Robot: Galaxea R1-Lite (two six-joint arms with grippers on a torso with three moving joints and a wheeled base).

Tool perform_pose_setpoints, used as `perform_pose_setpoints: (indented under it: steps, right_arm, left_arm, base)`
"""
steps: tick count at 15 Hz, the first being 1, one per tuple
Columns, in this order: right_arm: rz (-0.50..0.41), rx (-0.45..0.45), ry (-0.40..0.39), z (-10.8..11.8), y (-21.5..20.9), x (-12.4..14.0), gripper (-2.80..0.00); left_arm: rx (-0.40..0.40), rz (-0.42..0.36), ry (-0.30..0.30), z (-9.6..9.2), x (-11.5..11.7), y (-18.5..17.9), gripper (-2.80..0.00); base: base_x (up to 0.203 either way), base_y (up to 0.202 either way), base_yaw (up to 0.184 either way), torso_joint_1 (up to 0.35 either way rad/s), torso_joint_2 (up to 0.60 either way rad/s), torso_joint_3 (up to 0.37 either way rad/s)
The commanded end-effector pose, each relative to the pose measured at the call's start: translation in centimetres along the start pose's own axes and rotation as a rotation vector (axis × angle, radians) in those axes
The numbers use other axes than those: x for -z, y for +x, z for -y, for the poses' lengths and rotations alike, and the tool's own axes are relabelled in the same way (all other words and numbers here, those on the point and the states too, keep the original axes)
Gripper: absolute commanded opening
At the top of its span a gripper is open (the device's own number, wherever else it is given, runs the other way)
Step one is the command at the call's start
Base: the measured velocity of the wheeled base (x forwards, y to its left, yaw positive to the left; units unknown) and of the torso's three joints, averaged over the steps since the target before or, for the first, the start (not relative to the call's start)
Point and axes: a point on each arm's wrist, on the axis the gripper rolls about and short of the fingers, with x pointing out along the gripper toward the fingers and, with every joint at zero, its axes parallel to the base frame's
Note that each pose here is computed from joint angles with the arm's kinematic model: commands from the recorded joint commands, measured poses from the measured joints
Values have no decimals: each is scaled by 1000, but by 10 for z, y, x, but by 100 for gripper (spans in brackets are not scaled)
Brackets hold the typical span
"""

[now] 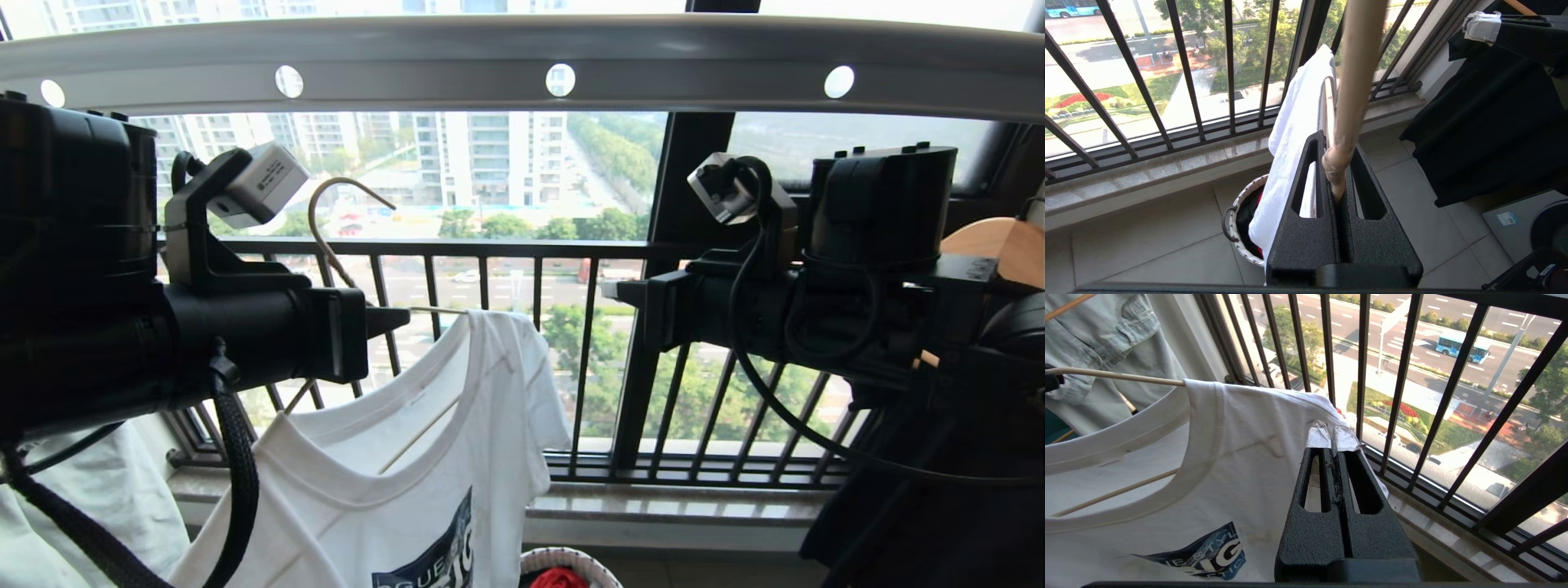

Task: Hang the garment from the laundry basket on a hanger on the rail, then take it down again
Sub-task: Take the clothes off the clothes rack

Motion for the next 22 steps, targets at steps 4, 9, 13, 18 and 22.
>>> perform_pose_setpoints:
  steps: [4, 9, 13, 18, 22]
  right_arm:
    - [-63, -32, -3, -12, 39, 18, -280]
    - [-75, -22, -16, -27, 37, 23, 0]
    - [-89, 27, -33, -45, 44, 33, 0]
    - [-105, 106, -52, -58, 57, 46, 0]
    - [-106, 126, -56, -60, 62, 48, 0]
  left_arm:
    - [7, -3, 1, 0, 7, 17, -280]
    - [-9, 0, -2, 0, 12, 28, -280]
    - [-50, 72, 10, 15, 23, 47, -280]
    - [-29, 75, 11, 22, 24, 46, -280]
    - [-27, 79, 11, 23, 23, 45, -280]
  base:
    - [0, 0, 0, 0, 0, 0]
    - [0, 0, 0, 0, 0, 0]
    - [0, 0, 0, 0, 0, 0]
    - [0, 0, 0, 0, 0, 0]
    - [0, 0, 0, 0, 0, 0]
